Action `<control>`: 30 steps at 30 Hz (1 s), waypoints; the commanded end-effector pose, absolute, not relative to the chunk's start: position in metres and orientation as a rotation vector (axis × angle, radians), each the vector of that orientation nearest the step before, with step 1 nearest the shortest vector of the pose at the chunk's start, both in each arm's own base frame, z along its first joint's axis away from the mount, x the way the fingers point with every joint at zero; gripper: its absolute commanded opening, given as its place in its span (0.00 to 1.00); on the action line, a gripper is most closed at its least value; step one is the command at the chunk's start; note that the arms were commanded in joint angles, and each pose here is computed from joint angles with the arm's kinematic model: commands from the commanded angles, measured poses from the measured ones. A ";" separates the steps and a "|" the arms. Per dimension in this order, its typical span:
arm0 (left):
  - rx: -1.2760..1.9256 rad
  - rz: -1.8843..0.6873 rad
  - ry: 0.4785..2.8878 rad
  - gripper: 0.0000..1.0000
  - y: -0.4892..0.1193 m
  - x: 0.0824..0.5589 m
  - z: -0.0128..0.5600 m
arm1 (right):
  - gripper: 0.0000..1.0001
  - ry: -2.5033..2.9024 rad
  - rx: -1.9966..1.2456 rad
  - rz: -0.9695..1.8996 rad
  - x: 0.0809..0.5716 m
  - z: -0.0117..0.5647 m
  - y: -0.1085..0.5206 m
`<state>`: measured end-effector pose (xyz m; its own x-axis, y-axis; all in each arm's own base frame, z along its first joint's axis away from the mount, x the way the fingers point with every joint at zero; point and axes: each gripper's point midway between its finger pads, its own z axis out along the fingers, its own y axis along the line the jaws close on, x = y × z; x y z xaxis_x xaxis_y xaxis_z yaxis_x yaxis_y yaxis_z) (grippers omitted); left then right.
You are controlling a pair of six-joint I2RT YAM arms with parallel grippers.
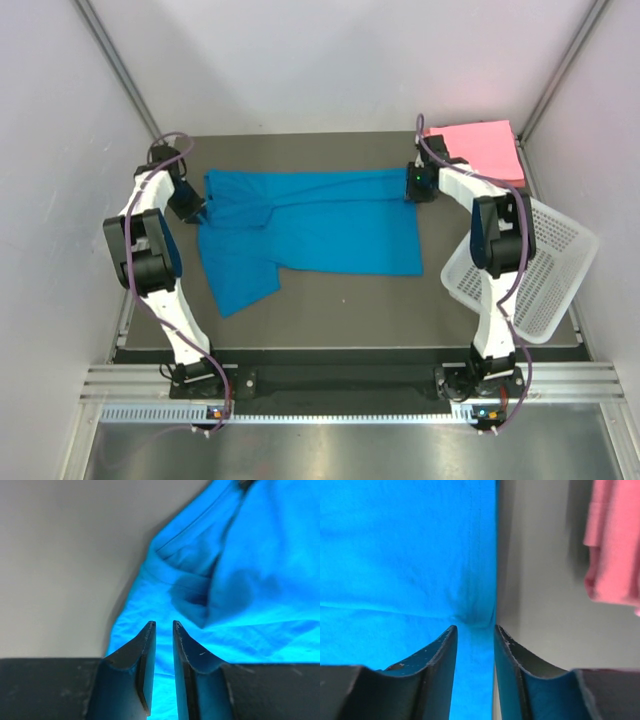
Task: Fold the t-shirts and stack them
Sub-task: Fold the tshirt
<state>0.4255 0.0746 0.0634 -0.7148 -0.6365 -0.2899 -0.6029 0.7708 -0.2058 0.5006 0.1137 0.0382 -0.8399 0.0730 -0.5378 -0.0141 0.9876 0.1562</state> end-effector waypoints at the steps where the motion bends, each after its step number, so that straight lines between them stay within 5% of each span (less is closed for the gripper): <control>1: -0.826 -0.133 2.507 0.25 0.072 0.459 0.111 | 0.37 2.418 0.070 0.223 0.515 0.108 0.117; 6: -0.642 -0.363 2.477 0.26 0.017 0.491 0.125 | 0.35 2.411 0.085 0.276 0.515 0.115 0.125; 12: -0.556 -0.607 2.484 0.26 -0.025 0.514 0.107 | 0.21 2.411 0.059 0.365 0.517 0.108 0.140; 23: -0.859 -0.272 2.596 0.28 0.042 0.507 0.017 | 0.15 2.467 0.126 0.120 0.522 0.053 0.104; 30: -0.807 -0.459 2.466 0.31 0.038 0.543 0.061 | 0.20 2.441 0.108 0.083 0.530 0.064 0.100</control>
<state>0.5203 0.0383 0.0373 -0.7244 -0.6181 -0.3054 -0.4951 0.7746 -0.3934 0.5105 0.1018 0.0413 -0.8165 0.1139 -0.5660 0.0604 0.9918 0.1124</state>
